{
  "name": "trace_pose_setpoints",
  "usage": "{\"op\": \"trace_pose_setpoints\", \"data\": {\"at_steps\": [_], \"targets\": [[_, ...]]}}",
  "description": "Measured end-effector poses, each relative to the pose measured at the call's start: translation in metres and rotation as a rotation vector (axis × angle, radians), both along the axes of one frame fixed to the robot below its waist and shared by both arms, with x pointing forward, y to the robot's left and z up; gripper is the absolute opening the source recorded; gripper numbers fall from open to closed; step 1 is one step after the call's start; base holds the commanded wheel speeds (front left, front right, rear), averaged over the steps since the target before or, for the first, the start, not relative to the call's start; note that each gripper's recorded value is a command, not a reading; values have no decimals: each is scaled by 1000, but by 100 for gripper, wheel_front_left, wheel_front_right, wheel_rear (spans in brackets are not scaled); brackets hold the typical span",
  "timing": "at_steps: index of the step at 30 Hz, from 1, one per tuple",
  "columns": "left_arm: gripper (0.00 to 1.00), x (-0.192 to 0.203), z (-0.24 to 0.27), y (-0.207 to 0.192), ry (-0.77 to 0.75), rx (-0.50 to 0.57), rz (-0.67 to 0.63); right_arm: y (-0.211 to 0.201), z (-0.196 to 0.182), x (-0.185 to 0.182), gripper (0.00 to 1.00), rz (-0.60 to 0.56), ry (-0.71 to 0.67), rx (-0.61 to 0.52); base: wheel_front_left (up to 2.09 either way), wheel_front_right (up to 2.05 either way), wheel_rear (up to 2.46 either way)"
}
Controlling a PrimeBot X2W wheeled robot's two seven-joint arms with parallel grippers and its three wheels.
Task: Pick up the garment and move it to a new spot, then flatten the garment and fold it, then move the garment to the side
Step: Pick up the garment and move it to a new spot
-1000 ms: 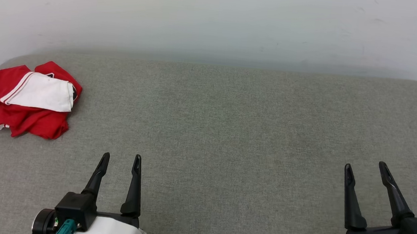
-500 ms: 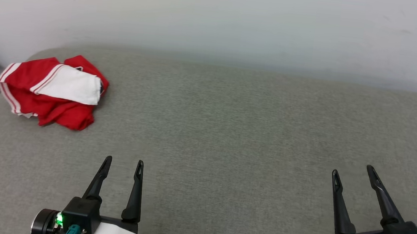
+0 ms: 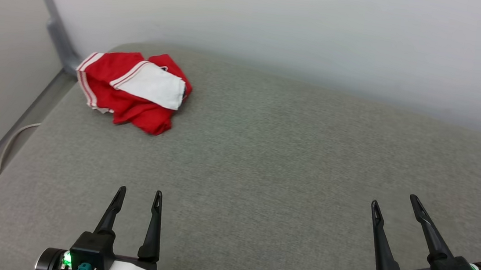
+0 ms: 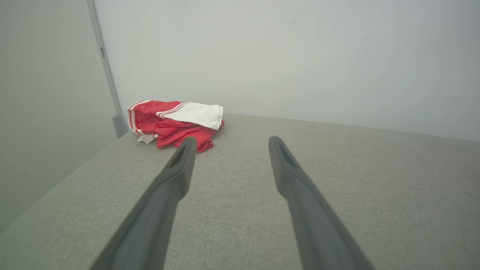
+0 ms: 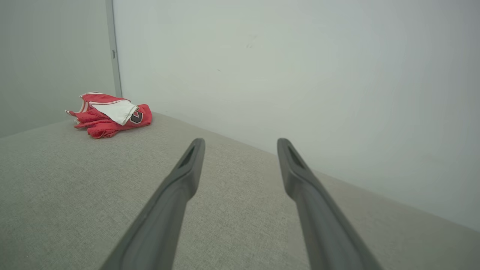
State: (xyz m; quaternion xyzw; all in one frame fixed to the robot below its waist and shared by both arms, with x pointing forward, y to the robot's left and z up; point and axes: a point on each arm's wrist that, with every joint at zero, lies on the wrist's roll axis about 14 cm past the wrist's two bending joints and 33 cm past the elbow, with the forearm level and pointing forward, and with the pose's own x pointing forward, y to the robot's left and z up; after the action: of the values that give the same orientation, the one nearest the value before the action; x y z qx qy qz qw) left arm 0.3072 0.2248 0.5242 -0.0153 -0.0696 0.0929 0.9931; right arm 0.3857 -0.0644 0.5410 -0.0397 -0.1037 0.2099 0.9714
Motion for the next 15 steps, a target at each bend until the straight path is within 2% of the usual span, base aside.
{"op": "trace_pose_setpoints", "data": {"at_steps": [15], "targets": [[100, -32, -5, 36, 23, 3, 136, 49, -7, 5, 100, 143, 23, 10, 0, 0, 0]]}}
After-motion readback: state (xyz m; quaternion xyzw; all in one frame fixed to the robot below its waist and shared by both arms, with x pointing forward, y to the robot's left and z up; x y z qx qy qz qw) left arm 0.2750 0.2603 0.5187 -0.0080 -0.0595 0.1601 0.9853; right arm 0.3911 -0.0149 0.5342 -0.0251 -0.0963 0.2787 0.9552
